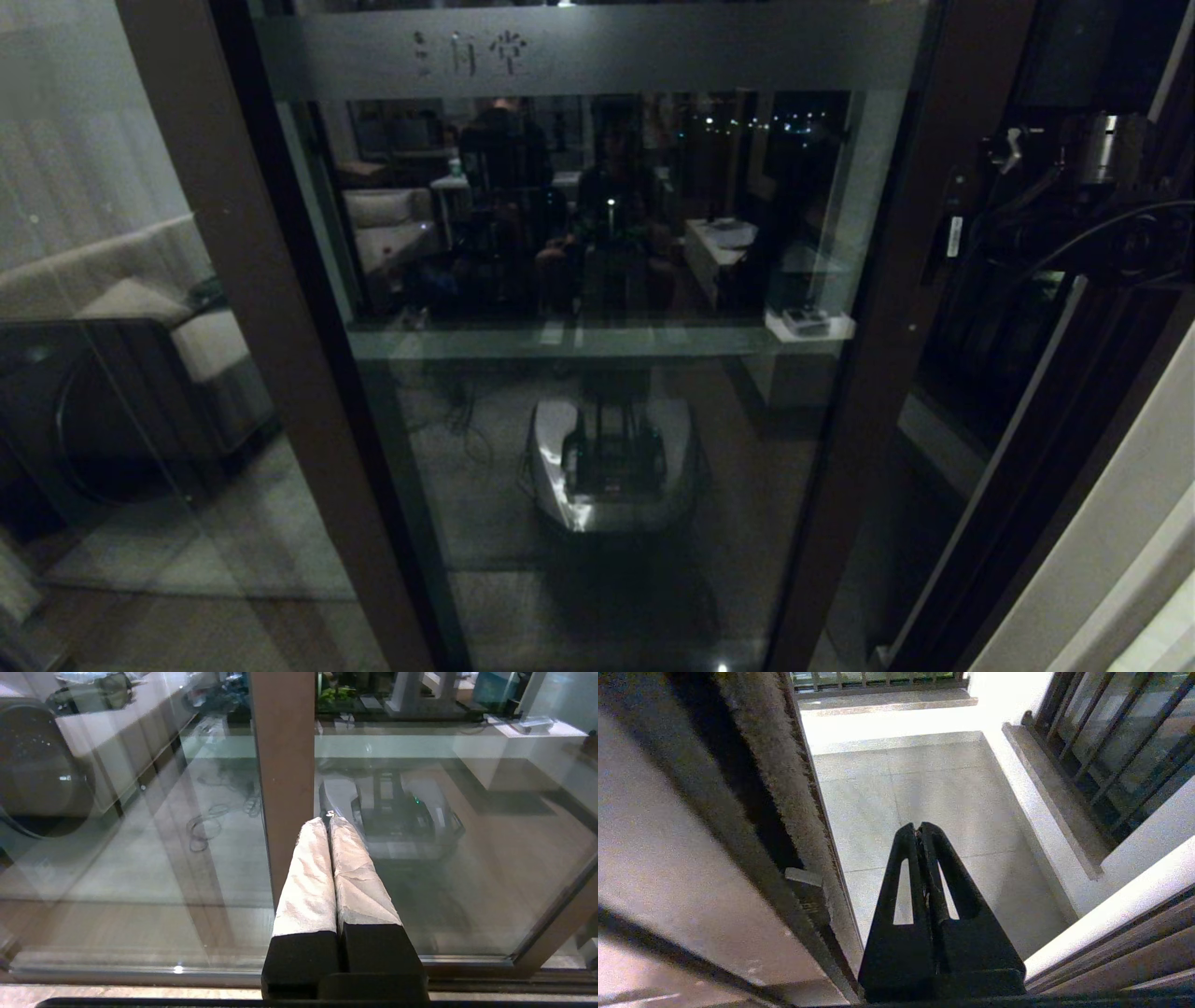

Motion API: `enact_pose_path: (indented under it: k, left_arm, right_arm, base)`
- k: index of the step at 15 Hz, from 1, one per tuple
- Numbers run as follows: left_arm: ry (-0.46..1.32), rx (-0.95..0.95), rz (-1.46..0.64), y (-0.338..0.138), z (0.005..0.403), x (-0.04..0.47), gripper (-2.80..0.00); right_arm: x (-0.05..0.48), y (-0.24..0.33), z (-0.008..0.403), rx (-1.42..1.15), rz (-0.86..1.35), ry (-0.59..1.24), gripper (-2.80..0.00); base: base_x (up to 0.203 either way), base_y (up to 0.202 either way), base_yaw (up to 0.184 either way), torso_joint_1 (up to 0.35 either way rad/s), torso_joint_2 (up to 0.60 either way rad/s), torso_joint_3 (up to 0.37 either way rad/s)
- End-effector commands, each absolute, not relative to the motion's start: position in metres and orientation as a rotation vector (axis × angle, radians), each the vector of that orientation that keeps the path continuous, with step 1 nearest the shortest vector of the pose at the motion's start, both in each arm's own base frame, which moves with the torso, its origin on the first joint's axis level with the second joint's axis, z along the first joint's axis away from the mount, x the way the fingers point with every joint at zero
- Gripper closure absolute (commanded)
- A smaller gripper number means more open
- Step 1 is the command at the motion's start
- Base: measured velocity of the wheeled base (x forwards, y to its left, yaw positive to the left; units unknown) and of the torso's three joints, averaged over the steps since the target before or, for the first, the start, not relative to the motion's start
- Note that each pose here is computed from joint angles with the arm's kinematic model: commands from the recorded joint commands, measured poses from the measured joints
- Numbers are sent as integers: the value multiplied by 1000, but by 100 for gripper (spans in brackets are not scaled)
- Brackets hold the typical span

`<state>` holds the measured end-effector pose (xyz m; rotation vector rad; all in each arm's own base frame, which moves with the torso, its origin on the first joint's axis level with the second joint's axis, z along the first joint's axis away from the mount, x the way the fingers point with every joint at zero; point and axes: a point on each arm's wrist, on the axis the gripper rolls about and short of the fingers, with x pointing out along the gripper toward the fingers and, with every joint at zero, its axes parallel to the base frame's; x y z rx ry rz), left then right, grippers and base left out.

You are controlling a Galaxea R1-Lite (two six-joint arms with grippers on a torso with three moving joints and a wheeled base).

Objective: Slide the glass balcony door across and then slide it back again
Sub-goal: Open the slid door

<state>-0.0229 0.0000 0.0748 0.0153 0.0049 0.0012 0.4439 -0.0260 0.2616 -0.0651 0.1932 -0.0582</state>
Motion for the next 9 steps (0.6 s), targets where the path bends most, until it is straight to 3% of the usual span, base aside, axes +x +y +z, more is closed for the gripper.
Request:
enact_pose_path:
  k: [1,9]
  left_arm:
    - [6,15,1,0,74,-23,0]
    - [6,15,1,0,74,-23,0]
  right_arm:
    - [437,-21,280,-64,-49,111,0]
    - [419,7,291,-68,-5,101,0]
  base:
    - [0,0,0,0,0,0]
    - [0,0,0,4,1,0]
